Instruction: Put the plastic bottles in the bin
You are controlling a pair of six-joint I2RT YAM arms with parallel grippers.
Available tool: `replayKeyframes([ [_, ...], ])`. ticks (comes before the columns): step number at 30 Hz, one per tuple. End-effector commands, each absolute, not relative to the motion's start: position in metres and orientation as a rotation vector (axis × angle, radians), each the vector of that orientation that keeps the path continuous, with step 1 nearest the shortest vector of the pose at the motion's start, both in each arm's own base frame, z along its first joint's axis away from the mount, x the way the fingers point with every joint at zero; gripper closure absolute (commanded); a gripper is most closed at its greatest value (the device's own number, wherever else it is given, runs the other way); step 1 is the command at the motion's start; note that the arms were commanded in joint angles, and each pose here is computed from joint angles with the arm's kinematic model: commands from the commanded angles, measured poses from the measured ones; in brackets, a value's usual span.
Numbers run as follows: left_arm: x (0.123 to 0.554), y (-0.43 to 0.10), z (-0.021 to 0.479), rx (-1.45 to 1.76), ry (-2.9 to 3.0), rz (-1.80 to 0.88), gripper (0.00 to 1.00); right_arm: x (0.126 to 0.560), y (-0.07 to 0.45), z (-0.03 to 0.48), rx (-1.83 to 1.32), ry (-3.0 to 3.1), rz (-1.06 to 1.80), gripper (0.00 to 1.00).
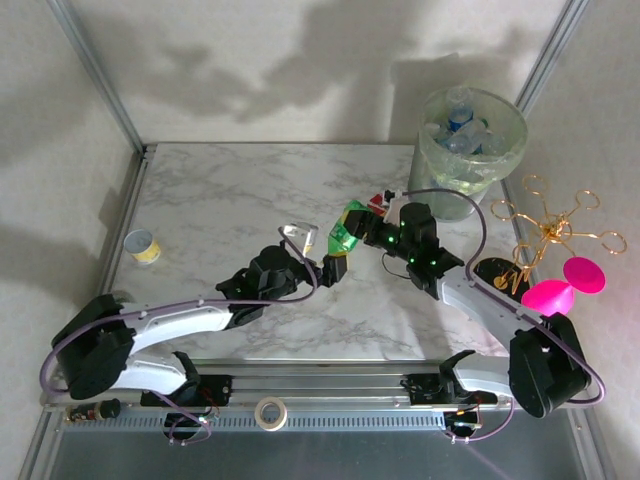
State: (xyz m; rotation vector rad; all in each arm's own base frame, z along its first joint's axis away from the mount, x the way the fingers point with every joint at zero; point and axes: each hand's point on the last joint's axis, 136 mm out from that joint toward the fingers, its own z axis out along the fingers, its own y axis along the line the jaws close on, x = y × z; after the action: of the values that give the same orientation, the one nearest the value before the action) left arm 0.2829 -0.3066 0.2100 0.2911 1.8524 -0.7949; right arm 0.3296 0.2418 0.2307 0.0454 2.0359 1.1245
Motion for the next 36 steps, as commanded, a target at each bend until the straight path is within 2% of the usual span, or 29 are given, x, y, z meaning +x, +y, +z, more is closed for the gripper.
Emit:
replayKeyframes([
  [1, 0.289, -0.284, 0.237, 0.153, 1.765, -0.771, 0.0, 0.351, 0.209, 0.27, 0.048, 1.964, 0.926, 0.52],
  [13, 0.306, -0.223, 0.22, -0.145, 1.773, -0.642, 0.0, 0.416, 0.068, 0.429, 0.168, 1.643, 0.527, 0.54],
  [19, 0.312, -0.204, 0.205, -0.244, 1.795, -0.612, 0.0, 0.441, 0.003, 0.474, 0.282, 1.555, 0.249, 0.55],
  [23, 0.315, -0.196, 0.199, -0.28, 1.802, -0.611, 0.01, 0.454, -0.027, 0.482, 0.341, 1.525, 0.065, 0.55],
  [28, 0.318, -0.191, 0.195, -0.327, 1.805, -0.627, 0.0, 0.475, -0.048, 0.464, 0.379, 1.553, -0.065, 0.55],
  [36, 0.323, -0.196, 0.195, -0.377, 1.792, -0.685, 0.01, 0.518, -0.018, 0.412, 0.344, 1.678, 0.213, 0.56],
])
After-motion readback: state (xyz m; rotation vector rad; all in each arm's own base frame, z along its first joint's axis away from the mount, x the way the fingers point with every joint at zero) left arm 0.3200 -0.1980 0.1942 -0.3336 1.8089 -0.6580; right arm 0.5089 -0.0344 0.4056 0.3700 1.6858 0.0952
